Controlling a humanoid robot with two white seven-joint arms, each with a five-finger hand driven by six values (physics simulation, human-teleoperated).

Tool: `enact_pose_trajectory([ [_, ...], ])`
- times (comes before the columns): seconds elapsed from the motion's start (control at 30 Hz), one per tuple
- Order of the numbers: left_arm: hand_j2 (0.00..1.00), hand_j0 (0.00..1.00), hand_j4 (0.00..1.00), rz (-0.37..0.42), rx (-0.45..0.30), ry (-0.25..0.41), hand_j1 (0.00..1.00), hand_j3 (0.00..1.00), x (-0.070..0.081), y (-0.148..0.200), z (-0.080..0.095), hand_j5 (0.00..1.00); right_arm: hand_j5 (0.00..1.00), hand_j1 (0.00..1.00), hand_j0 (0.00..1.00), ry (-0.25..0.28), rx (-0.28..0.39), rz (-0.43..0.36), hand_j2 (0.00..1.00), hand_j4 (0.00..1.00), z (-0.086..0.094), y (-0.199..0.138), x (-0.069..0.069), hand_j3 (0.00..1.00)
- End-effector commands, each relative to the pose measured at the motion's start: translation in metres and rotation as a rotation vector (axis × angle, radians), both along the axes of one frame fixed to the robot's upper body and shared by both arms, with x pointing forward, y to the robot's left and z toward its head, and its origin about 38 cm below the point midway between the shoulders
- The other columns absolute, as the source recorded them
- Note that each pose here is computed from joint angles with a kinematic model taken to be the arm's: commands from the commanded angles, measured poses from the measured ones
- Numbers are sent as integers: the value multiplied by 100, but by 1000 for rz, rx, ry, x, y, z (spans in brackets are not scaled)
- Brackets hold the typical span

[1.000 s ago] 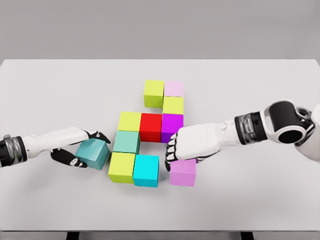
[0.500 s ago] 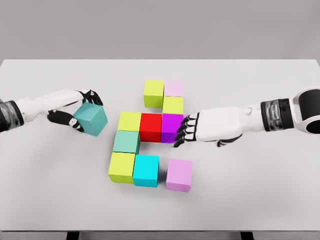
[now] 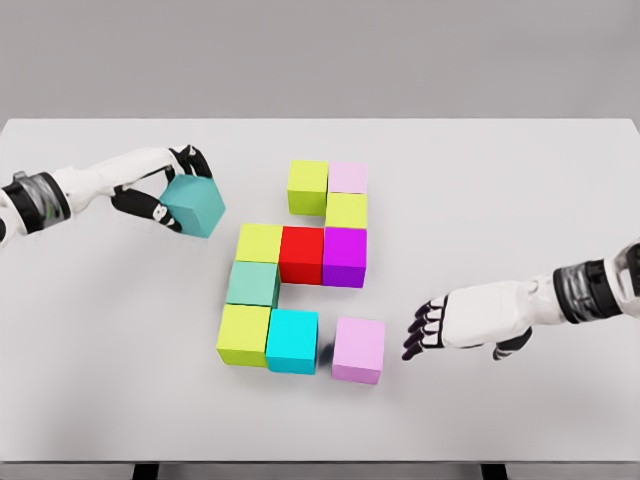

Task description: Assemble the squares on the desktop into the number 2

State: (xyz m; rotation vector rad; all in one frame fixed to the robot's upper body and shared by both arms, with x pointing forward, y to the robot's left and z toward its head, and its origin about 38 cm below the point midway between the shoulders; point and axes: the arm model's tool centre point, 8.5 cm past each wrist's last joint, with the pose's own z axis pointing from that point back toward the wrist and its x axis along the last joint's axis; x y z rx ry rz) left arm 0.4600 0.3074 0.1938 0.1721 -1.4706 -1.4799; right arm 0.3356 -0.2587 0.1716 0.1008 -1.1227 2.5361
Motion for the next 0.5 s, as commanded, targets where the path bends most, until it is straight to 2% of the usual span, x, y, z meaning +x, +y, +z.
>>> enact_pose_trajectory([
  [0.0, 24, 24, 24, 16, -20, 24, 24, 24, 3, 0, -9, 24, 100, 100, 100, 18, 2, 7, 100, 100, -4, 3, -3, 100],
  [0.1, 24, 24, 24, 23, -29, 30, 24, 24, 13, -10, -14, 24, 100, 100, 100, 17, 19, 24, 100, 100, -4, 12, -2, 100],
  [0.27, 24, 24, 24, 30, -36, 23, 24, 24, 29, -21, -11, 24, 100, 100, 100, 16, 39, 47, 100, 100, -4, 24, -2, 100],
  [0.47, 24, 24, 24, 40, -27, 52, 24, 24, 44, -41, -25, 24, 100, 100, 100, 12, 52, 62, 100, 100, -4, 32, -1, 100],
])
